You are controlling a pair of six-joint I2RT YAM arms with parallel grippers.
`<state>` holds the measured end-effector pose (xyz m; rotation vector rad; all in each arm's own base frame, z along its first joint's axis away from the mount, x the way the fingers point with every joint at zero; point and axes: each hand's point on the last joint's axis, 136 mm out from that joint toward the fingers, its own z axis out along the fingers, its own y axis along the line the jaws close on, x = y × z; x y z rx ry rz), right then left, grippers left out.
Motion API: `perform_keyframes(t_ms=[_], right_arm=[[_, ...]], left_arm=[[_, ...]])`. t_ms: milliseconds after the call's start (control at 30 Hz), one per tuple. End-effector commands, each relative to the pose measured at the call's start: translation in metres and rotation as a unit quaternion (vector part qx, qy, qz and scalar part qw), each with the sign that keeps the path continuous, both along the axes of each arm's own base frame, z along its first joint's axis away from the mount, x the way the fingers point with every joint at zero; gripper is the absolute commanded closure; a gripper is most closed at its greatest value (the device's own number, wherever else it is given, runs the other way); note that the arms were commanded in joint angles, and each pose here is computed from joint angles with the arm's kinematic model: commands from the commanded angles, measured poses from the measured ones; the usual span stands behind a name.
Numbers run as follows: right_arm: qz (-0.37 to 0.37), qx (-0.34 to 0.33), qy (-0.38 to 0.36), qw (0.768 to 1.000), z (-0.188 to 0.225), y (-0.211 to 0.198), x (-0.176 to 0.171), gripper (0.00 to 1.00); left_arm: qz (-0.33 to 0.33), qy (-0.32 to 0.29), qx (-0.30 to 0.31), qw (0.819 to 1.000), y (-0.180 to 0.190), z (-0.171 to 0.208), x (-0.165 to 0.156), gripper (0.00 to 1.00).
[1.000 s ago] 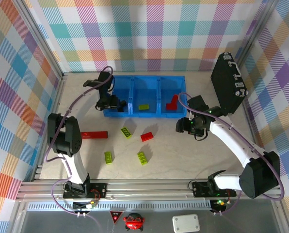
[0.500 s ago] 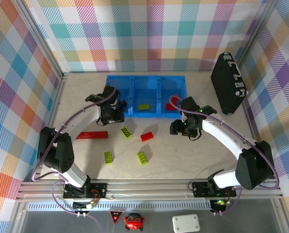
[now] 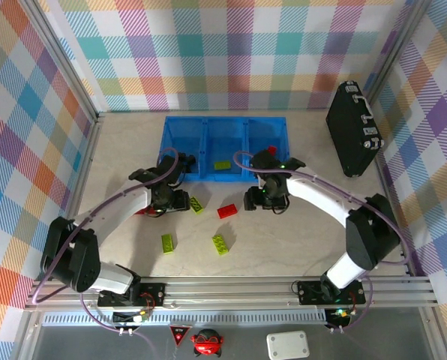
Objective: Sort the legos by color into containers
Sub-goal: Pick up the lego from the center of the table.
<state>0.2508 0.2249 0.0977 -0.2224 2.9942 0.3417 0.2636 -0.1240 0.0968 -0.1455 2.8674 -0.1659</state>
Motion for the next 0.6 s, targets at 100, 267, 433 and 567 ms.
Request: perform_keyframes(t_ms=[100, 267, 433, 567], right_arm=[[0.047, -0.028, -0.004, 0.998, -0.005, 0.036, 0.008, 0.31], [0.069, -0.047, -0.001, 0.997, -0.014, 0.062, 0.012, 0.30], [0.082, -0.066, 0.005, 0.994, -0.026, 0.081, 0.011, 0.26], [0.084, -0.083, 0.007, 0.993, -0.034, 0.089, 0.012, 0.21]], left_arm=[[0.001, 0.004, 0.020, 1.000, 0.026, 0.011, -0.022, 0.40], [0.004, -0.002, 0.003, 1.000, 0.041, 0.020, -0.024, 0.39], [0.004, -0.006, 0.004, 1.000, 0.055, 0.024, -0.017, 0.39], [-0.002, -0.016, 0.005, 1.000, 0.058, 0.028, -0.008, 0.39]])
